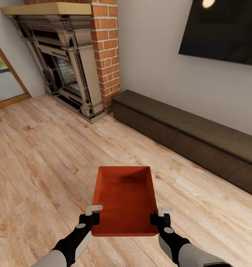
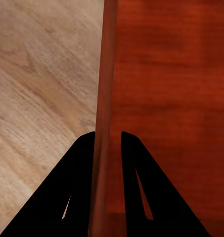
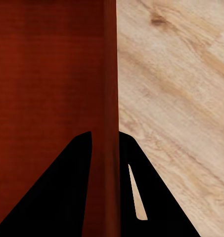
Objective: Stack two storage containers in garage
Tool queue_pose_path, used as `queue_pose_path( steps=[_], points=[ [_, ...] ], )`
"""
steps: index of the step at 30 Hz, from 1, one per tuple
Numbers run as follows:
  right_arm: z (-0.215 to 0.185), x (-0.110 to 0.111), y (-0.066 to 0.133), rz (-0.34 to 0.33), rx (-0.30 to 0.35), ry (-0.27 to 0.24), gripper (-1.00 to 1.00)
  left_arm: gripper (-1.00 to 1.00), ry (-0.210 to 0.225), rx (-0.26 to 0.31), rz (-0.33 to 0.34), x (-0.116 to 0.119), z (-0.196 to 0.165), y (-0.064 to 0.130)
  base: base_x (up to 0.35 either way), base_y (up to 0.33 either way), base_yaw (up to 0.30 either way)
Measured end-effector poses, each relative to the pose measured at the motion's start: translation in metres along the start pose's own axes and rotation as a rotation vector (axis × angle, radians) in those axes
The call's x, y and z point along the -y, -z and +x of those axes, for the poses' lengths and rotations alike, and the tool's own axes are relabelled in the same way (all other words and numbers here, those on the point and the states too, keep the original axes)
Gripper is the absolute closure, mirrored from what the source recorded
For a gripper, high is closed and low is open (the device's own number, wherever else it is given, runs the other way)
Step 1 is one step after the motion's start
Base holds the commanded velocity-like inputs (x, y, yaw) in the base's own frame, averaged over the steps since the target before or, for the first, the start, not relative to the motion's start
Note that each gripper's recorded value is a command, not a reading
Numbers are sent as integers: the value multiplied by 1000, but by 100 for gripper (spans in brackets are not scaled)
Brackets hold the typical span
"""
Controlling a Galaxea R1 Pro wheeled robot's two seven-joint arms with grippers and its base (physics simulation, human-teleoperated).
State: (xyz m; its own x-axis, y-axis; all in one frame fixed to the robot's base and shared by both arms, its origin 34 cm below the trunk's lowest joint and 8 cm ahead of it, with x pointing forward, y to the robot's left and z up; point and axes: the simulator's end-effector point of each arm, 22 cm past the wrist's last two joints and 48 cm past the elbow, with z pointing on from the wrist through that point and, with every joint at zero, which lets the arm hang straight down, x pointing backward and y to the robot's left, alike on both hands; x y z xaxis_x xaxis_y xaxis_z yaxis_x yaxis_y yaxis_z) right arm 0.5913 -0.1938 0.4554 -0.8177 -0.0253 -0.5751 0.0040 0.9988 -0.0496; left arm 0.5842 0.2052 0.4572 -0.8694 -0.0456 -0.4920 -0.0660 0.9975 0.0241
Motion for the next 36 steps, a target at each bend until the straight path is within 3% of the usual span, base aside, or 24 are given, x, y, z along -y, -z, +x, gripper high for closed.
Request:
queue_pose_path(
  steps=[36],
  points=[
    [-34, 3, 47, 0, -1, 2, 100, 100, 3, -1, -1, -1, -29, 50, 0, 0, 0]
  ],
)
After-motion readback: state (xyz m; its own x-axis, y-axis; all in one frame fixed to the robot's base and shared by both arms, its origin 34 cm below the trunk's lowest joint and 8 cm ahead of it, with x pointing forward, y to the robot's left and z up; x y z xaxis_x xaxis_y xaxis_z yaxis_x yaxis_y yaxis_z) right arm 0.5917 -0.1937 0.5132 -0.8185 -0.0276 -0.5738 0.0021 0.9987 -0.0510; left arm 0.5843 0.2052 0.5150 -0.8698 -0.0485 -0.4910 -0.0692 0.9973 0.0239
